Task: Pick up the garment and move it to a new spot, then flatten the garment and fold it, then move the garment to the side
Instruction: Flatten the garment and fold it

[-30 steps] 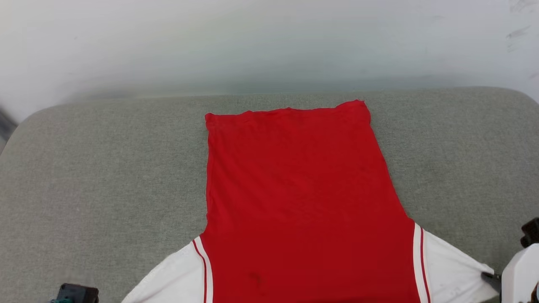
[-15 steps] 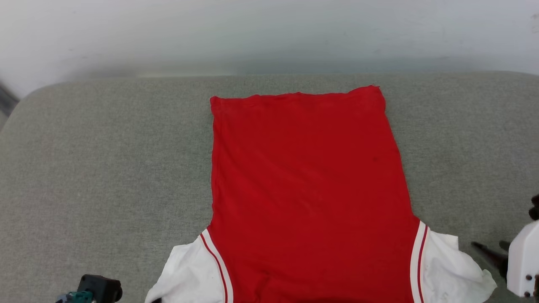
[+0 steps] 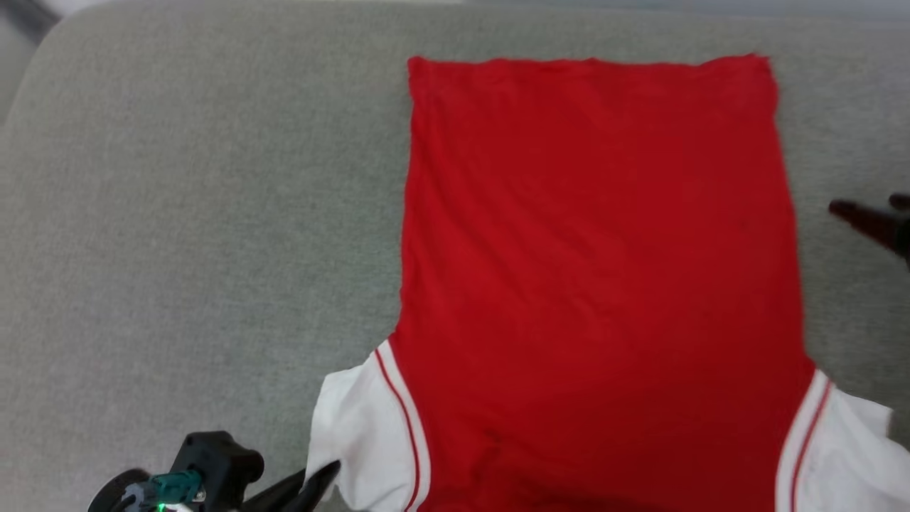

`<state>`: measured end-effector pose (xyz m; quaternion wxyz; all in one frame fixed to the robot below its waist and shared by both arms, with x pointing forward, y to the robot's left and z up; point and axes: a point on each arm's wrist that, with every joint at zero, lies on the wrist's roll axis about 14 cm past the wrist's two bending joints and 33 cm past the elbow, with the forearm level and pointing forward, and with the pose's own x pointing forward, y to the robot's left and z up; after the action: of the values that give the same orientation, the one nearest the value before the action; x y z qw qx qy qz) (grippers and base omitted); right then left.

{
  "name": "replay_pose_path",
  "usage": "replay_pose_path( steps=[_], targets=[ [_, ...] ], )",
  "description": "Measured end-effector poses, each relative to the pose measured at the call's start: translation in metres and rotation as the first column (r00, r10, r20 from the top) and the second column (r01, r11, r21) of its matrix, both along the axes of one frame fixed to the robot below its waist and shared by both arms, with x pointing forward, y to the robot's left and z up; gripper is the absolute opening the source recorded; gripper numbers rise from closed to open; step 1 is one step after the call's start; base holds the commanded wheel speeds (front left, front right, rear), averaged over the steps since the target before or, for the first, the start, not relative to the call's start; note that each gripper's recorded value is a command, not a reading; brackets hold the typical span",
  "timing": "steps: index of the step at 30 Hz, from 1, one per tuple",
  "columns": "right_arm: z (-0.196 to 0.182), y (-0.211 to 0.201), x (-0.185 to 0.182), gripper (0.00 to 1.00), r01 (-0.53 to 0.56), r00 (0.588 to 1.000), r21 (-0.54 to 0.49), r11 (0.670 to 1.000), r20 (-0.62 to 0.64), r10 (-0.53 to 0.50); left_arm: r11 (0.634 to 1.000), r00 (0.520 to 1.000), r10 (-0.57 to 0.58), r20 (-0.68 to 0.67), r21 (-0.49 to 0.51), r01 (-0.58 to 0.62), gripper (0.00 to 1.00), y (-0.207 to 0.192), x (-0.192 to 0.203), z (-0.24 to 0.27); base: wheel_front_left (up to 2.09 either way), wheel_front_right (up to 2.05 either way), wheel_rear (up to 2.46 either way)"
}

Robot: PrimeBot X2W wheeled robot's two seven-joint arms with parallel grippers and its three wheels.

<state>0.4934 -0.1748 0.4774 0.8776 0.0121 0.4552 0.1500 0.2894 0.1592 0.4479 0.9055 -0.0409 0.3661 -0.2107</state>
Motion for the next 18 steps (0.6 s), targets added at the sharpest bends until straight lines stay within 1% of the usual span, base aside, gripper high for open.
replay_pose_path(
  steps=[1,2,5,7,11,15,18],
  targets=[
    [-0.003,0.003,0.01,1.0,-0.004,1.0,-0.012,1.0,-0.015,0.004,1.0,1.0,-0.001,0.0,-0.002,0.001,0.0,-0.001,0.002,0.0,0.0,0.0,0.0],
    [-0.016,0.011,0.039,1.0,-0.006,0.998,-0.054,0.998,-0.063,0.003,1.0,1.0,0.006,0.005,0.016,-0.006,0.0,0.002,0.011,-0.002,0.0,0.0,0.0],
    [-0.031,0.02,0.066,1.0,-0.004,0.994,-0.085,0.996,-0.109,-0.006,1.0,1.0,0.019,-0.001,0.017,-0.019,0.0,0.003,0.016,-0.005,0.0,0.0,0.0],
    [-0.046,0.025,0.078,1.0,-0.018,0.988,-0.118,0.993,-0.154,0.0,1.0,1.0,0.02,-0.017,0.009,-0.019,0.0,0.001,0.016,-0.008,0.0,0.0,0.0],
    [-0.066,0.029,0.105,1.0,-0.013,0.981,-0.171,0.985,-0.191,-0.02,0.999,0.999,0.038,-0.033,0.01,-0.038,0.0,0.003,0.019,-0.013,0.0,0.0,0.0],
    [-0.087,0.041,0.122,1.0,-0.024,0.976,-0.176,0.984,-0.216,-0.014,0.997,0.996,0.071,-0.057,0.019,-0.07,0.0,0.008,0.019,-0.02,0.0,0.0,0.0],
    [-0.103,0.05,0.128,1.0,-0.036,0.969,-0.17,0.985,-0.246,-0.007,0.994,0.992,0.101,-0.078,0.037,-0.099,0.0,0.015,0.019,-0.028,0.0,0.0,0.0]
  ],
)
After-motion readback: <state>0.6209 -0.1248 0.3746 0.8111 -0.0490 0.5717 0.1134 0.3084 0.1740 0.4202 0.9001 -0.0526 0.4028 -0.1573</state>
